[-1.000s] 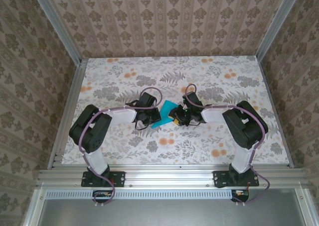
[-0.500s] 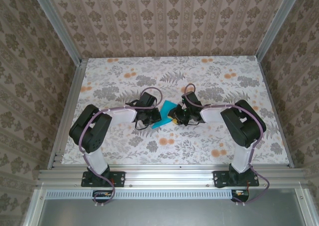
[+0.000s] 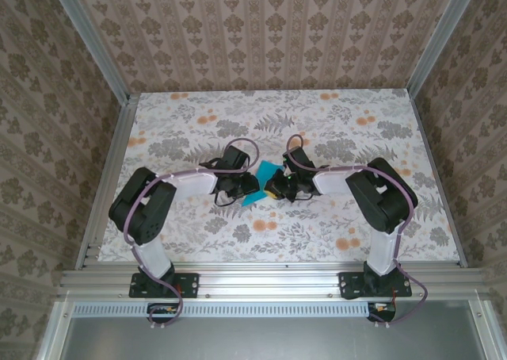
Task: Fold a paper plane with a square sheet of paper (pick it up from the middle)
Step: Fourth fold the wing at the center of the table.
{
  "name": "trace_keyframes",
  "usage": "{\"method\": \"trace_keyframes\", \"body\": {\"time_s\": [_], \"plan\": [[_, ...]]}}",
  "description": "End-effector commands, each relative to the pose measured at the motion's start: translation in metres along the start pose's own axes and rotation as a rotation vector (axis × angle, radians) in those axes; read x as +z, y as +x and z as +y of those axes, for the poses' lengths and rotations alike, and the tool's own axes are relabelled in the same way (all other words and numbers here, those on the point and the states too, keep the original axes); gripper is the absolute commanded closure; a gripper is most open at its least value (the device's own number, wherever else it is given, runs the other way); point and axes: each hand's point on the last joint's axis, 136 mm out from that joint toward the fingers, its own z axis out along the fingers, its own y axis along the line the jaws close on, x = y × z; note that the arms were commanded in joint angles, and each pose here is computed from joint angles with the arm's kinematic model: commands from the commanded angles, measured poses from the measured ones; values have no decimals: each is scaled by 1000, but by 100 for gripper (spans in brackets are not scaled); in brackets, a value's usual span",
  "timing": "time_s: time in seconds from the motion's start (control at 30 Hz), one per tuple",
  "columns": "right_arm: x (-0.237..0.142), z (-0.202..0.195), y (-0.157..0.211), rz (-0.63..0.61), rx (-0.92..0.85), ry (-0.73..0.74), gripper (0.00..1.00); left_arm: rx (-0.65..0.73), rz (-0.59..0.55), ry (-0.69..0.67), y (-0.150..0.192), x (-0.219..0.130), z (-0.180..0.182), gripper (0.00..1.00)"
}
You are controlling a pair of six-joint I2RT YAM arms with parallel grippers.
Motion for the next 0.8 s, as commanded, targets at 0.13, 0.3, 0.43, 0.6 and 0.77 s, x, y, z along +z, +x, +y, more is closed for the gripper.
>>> {"method": "trace_keyframes", "body": {"time_s": [0.13,0.3,0.43,0.6,0.77], "plan": [[-32,-20,6,-37,12,157,92,171,-106,36,5,-39,-11,41],[-51,-34,10,-44,70,222,93,311,-183,91,17,-52,-28,24],[-64,-32,9,-63,108,242,93,442,-234,112,29,-54,-45,12],[-75,-29,4,-87,154,246,94,679,-259,121,52,-47,-71,0],[-83,-25,-1,-106,180,239,94,820,-296,63,54,-38,-79,7]]}}
